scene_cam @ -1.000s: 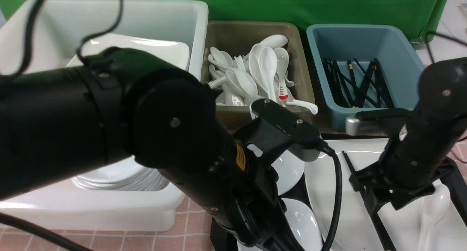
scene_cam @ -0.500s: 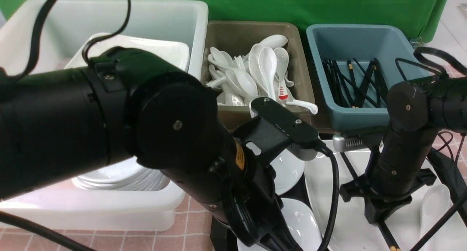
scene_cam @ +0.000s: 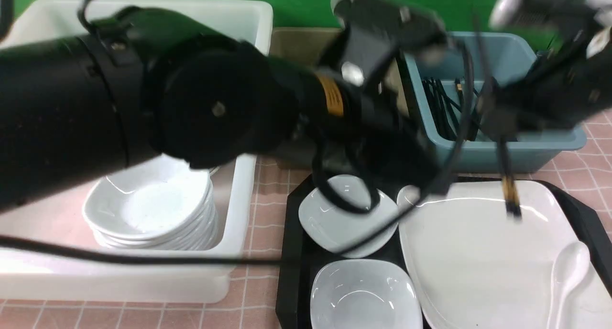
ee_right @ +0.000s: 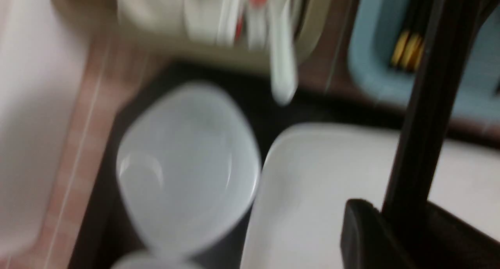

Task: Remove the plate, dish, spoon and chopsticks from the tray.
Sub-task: Use the right arm to put the chopsticks into the small storage box on the right, then use the right arm to grab a soup spoon from the plate

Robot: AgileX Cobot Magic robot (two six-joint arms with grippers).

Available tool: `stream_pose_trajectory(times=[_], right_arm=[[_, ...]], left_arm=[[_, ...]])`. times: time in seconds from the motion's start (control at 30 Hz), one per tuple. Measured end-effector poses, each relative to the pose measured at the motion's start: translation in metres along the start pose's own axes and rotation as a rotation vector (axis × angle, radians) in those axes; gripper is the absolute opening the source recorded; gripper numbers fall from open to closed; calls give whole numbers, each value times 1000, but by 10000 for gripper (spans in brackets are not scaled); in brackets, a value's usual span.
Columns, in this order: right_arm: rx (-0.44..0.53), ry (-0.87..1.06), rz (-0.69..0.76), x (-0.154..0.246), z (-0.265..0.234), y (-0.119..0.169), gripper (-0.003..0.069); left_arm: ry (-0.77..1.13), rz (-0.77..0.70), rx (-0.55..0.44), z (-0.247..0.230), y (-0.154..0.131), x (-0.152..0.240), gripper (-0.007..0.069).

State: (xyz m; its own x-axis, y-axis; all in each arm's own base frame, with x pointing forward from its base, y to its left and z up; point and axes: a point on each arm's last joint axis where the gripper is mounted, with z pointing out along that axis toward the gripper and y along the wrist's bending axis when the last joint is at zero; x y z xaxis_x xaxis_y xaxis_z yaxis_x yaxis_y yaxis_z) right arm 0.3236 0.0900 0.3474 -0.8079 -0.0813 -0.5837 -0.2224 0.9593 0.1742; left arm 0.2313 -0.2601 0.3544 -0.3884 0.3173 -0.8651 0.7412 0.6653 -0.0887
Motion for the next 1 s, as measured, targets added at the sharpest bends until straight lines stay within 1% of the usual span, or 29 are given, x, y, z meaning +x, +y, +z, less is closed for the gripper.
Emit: stream_pose_trajectory(times=[0.07, 0.13, 0.27, 0.33, 0.37, 0.4, 0.5, 0.57, 0.6, 0.63, 0.67, 0.7, 0.77, 0.8, 0.83, 0.87, 0.93, 1.0], right_arm=[[32, -116, 39, -18, 4, -18, 169], [60, -190, 81, -31, 16, -35, 169], [112, -299, 136, -47, 63, -68, 169], [127, -312, 154, -49, 91, -79, 169], [129, -314, 156, -49, 94, -80, 169], [137, -320, 163, -50, 117, -87, 169], [144, -314, 168, -50, 144, -94, 169], [144, -303, 171, -50, 152, -96, 172], [144, -282, 174, -48, 159, -97, 202], [144, -276, 175, -47, 161, -98, 209], [140, -222, 178, -43, 162, -97, 290], [136, -182, 180, -41, 161, -96, 337], [126, -91, 155, -39, 152, -93, 395], [117, -33, 129, -37, 144, -90, 402], [116, -15, 126, -35, 144, -90, 401], [107, 25, 106, -35, 132, -86, 391], [79, 153, 59, -29, 95, -75, 290], [56, 250, 34, -20, 59, -65, 161]], left_arm=[[-82, -2, -26, 1, 8, -7, -3], [-122, 1, -46, 4, 14, -10, -3], [-123, -6, -75, 15, 26, -7, -3], [-107, -8, -83, 20, 29, -5, -3], [-105, -8, -84, 20, 29, -4, -3], [-89, -9, -87, 22, 31, -2, -3], [-46, -5, -88, 23, 31, 2, -3], [-21, -3, -88, 24, 31, 4, -3], [4, -4, -88, 24, 31, 7, -3], [8, -4, -88, 24, 31, 7, -3], [38, -9, -85, 24, 31, 10, -3], [57, -10, -84, 23, 31, 11, -3], [77, -16, -81, 23, 31, 13, -3], [85, -16, -79, 22, 30, 14, -3], [86, -14, -79, 22, 30, 14, -3], [92, -4, -78, 20, 30, 14, -3], [111, 43, -72, 10, 28, 12, -3], [115, 62, -67, -4, 26, 9, -3]])
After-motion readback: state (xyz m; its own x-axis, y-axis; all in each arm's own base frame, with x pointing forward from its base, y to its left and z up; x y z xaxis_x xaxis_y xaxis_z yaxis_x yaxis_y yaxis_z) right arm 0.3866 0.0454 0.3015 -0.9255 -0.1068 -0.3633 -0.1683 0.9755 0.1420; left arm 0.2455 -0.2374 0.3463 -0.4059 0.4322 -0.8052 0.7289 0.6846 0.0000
